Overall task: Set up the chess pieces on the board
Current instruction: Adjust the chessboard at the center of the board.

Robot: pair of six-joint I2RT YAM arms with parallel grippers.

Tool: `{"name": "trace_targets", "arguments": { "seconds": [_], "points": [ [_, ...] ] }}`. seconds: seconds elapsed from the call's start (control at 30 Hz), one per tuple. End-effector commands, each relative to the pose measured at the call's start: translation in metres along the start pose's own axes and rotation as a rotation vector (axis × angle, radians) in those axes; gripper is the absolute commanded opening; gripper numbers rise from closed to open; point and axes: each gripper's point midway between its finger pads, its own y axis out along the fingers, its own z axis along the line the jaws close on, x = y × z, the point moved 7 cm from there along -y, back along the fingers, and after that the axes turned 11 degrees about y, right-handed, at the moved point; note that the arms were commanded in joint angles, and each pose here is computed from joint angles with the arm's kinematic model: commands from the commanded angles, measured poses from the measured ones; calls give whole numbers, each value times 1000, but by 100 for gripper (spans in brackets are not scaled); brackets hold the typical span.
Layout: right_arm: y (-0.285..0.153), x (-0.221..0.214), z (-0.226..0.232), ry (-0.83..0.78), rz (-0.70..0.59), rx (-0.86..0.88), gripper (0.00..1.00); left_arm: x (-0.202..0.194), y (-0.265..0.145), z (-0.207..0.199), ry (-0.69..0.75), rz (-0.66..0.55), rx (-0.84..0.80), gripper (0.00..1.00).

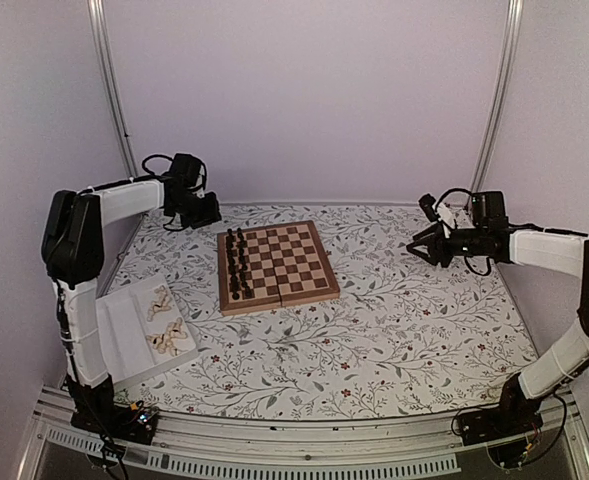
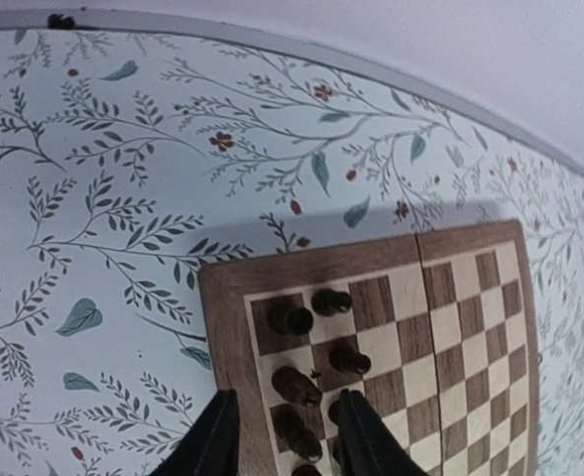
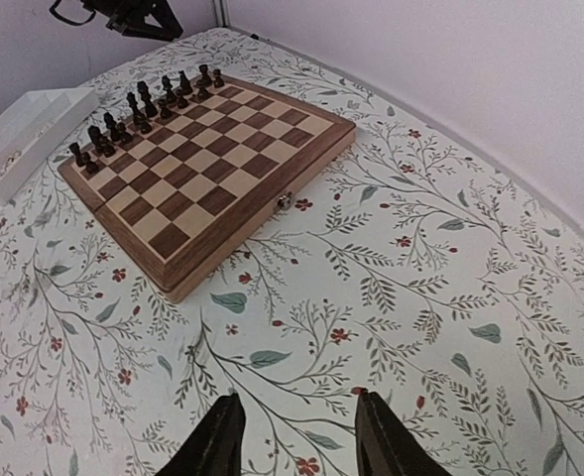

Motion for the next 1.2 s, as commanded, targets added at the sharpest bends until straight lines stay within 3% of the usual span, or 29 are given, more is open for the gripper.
{"name": "trace_targets", "arguments": {
  "seconds": [0.0,0.27,0.57,0.83,1.17],
  "points": [
    [44,11,7,18,91,-11,37,10,15,39,-92,25,18,23],
    [134,7,11,2,264,-23,26,8,55,65,-108,87,51,0],
    [194,-28,20,-46,414,-34,17,-1,88,71,-92,136,43,0],
    [204,-50,45,-133,495,-11,16,-8,107,62,-87,163,-32,0],
    [212,-68,73,-228,556,16,15,-22,124,21,-2,201,-135,0]
  ]
}}
